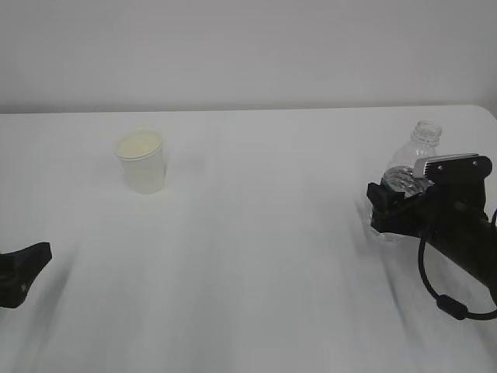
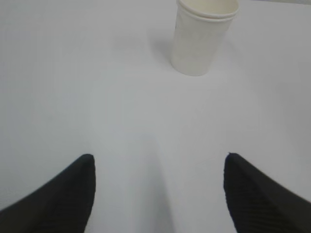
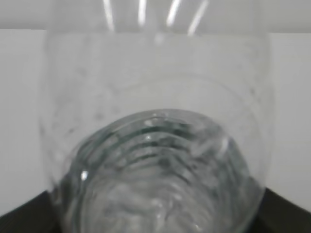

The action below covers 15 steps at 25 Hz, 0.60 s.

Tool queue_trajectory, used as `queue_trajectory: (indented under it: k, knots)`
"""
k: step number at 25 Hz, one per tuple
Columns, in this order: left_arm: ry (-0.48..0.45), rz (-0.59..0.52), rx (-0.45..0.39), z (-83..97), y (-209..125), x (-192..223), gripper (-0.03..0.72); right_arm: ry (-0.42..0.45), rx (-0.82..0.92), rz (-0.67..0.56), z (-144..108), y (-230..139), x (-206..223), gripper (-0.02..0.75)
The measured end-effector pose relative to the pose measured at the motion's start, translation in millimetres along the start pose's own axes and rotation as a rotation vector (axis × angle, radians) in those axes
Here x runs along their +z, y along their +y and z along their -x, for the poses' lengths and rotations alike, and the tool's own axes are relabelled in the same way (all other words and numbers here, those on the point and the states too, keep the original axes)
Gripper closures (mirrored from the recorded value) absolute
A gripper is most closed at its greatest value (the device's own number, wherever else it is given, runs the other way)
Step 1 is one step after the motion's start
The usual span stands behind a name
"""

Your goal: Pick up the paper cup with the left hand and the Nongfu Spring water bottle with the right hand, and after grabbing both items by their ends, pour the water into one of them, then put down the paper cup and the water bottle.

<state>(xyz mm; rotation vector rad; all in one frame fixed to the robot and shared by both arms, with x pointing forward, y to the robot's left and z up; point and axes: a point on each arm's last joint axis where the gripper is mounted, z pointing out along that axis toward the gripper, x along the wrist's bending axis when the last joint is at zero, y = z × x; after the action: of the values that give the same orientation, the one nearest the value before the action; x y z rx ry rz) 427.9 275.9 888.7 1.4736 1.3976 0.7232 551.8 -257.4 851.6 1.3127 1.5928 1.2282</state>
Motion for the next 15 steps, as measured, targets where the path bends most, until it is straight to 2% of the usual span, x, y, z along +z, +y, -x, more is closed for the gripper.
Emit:
queue_trajectory:
  k: [8, 15]
  knots:
    - [0.0, 0.0, 0.0, 0.0, 0.0, 0.0, 0.1, 0.056, -0.023, -0.011, -6.0, -4.3, -7.1, 0.259]
    - [-0.001, 0.0, 0.001, 0.1, 0.0, 0.0, 0.099, 0.075, -0.042, -0.019, -9.7, 8.0, -22.0, 0.26]
